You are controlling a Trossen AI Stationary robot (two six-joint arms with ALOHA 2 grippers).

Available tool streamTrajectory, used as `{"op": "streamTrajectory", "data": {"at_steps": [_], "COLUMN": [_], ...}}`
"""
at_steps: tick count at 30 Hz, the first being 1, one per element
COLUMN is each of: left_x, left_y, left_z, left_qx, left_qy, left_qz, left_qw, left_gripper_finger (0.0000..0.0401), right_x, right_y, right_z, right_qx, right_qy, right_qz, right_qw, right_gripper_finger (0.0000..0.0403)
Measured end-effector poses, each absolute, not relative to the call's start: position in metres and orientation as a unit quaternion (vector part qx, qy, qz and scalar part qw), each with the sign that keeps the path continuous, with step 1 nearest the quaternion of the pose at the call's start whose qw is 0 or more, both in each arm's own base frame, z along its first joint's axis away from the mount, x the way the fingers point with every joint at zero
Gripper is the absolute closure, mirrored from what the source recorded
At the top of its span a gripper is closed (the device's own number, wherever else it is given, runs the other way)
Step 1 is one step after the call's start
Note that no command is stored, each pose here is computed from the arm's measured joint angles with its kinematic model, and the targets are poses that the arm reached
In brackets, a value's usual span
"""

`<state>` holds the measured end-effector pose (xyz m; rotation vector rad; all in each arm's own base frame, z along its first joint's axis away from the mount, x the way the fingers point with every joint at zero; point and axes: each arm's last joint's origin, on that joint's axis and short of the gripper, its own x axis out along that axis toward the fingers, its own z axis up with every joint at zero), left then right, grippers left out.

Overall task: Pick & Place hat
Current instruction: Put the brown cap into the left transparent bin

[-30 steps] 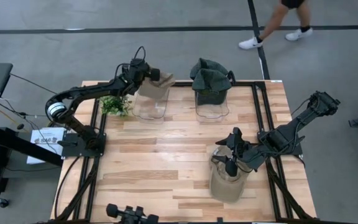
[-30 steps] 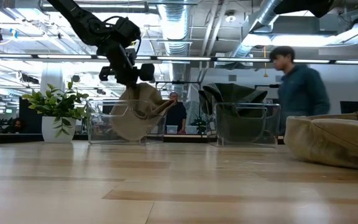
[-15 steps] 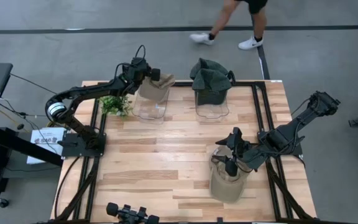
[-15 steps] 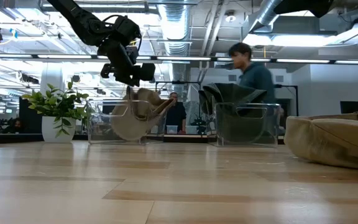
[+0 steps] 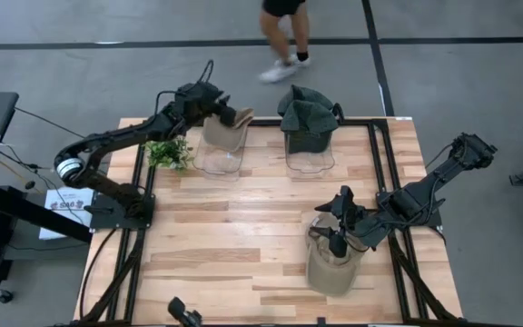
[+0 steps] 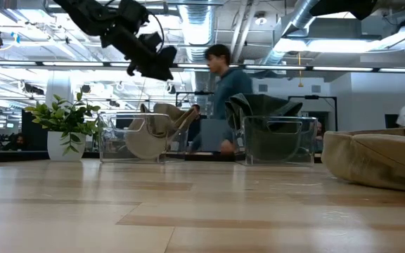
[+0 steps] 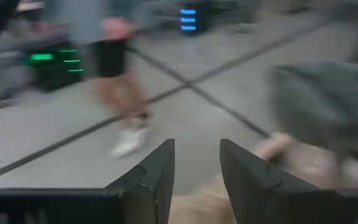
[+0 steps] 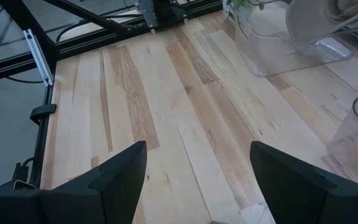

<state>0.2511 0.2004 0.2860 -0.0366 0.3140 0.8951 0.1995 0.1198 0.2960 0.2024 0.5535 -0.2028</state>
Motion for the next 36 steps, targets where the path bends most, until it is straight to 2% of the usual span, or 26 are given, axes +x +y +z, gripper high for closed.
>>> {"op": "streamTrajectory", "data": {"at_steps": [5, 11, 19, 25, 30, 36], "left_x": [0.247, 0.242, 0.245, 0.252, 0.257, 0.262], "left_y": [0.189, 0.183, 0.188, 0.200, 0.206, 0.211], "left_z": [0.284, 0.258, 0.239, 0.219, 0.219, 0.233], "left_qx": [-0.047, -0.092, -0.092, -0.054, -0.030, -0.025], "left_qy": [0.191, 0.307, 0.355, 0.385, 0.365, 0.286], "left_qz": [0.315, 0.279, 0.301, 0.375, 0.416, 0.441], "left_qw": [0.929, 0.905, 0.880, 0.842, 0.832, 0.851], "left_gripper_finger": [0.0293, 0.0313, 0.0339, 0.0359, 0.0376, 0.0392], "right_x": [0.199, 0.199, 0.199, 0.199, 0.199, 0.200], "right_y": [0.120, 0.120, 0.120, 0.120, 0.120, 0.120], "right_z": [0.296, 0.296, 0.296, 0.296, 0.296, 0.296], "right_qx": [0.100, 0.100, 0.100, 0.100, 0.100, 0.091], "right_qy": [0.273, 0.273, 0.273, 0.273, 0.273, 0.273], "right_qz": [-0.099, -0.098, -0.098, -0.098, -0.098, -0.097], "right_qw": [0.952, 0.952, 0.952, 0.952, 0.952, 0.953], "right_gripper_finger": [0.0127, 0.0127, 0.0127, 0.0127, 0.0127, 0.0127]}}
